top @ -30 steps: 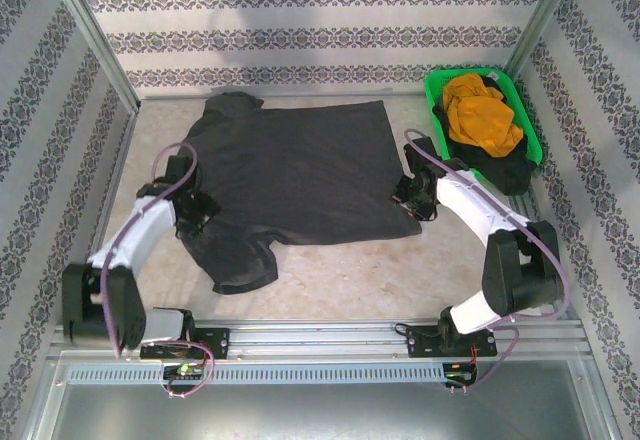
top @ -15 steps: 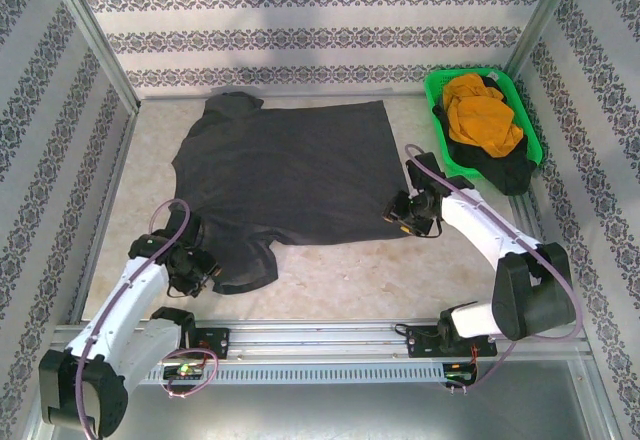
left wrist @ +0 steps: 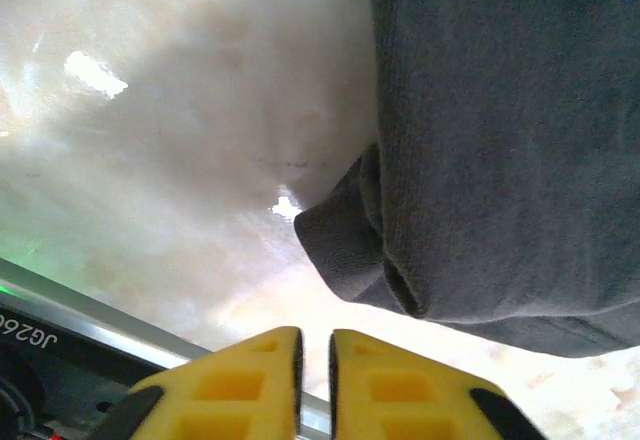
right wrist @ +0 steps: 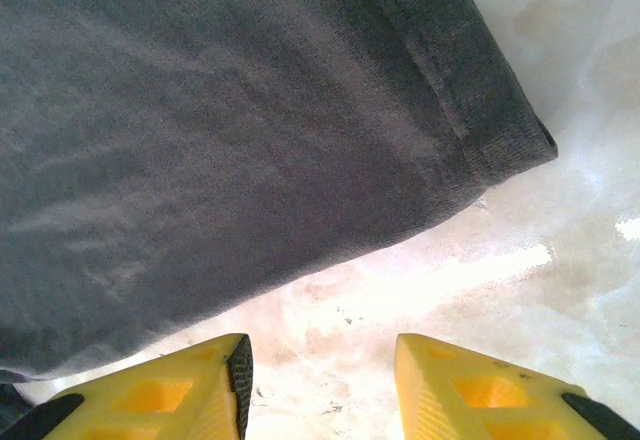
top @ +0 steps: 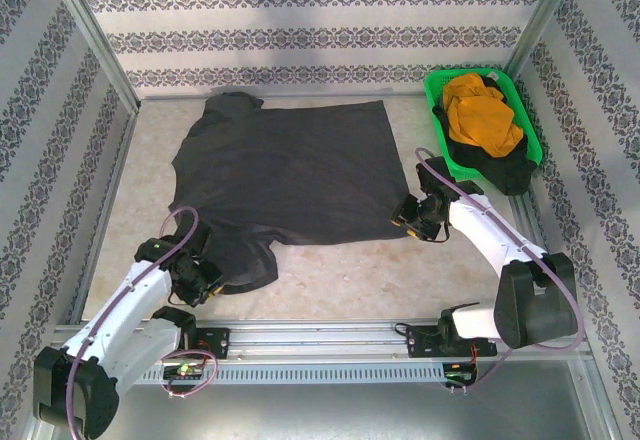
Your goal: Fold and stack the t-shirts
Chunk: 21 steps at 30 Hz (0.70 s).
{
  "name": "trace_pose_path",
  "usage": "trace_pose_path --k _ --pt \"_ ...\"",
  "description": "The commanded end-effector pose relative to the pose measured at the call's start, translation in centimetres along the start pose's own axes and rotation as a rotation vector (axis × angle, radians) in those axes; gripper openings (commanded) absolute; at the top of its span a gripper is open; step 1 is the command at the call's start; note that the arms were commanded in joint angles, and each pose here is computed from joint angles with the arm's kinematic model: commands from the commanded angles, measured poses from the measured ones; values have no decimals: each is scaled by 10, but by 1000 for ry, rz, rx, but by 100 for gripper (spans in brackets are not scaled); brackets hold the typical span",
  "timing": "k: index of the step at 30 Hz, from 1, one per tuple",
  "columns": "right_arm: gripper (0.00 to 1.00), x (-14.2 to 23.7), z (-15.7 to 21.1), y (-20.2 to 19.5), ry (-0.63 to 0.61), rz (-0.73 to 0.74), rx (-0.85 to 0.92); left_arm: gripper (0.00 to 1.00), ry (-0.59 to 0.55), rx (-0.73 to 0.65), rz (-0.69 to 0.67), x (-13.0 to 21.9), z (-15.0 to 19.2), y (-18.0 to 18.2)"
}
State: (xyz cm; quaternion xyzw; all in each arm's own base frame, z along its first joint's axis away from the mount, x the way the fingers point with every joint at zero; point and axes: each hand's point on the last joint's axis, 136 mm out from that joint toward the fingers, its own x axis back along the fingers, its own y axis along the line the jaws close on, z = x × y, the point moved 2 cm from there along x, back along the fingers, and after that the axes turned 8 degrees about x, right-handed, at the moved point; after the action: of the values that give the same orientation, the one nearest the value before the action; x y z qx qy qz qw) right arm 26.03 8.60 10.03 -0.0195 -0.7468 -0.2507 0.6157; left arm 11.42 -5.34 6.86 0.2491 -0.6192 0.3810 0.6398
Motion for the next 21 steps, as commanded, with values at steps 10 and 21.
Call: trace_pose_path --k 10,21 --pt "43 2 2 5 23 -7 16 44 -70 -68 -40 -25 -13 -6" --pt "42 0 2 6 26 -14 11 29 -134 -69 10 -35 -27 -23"
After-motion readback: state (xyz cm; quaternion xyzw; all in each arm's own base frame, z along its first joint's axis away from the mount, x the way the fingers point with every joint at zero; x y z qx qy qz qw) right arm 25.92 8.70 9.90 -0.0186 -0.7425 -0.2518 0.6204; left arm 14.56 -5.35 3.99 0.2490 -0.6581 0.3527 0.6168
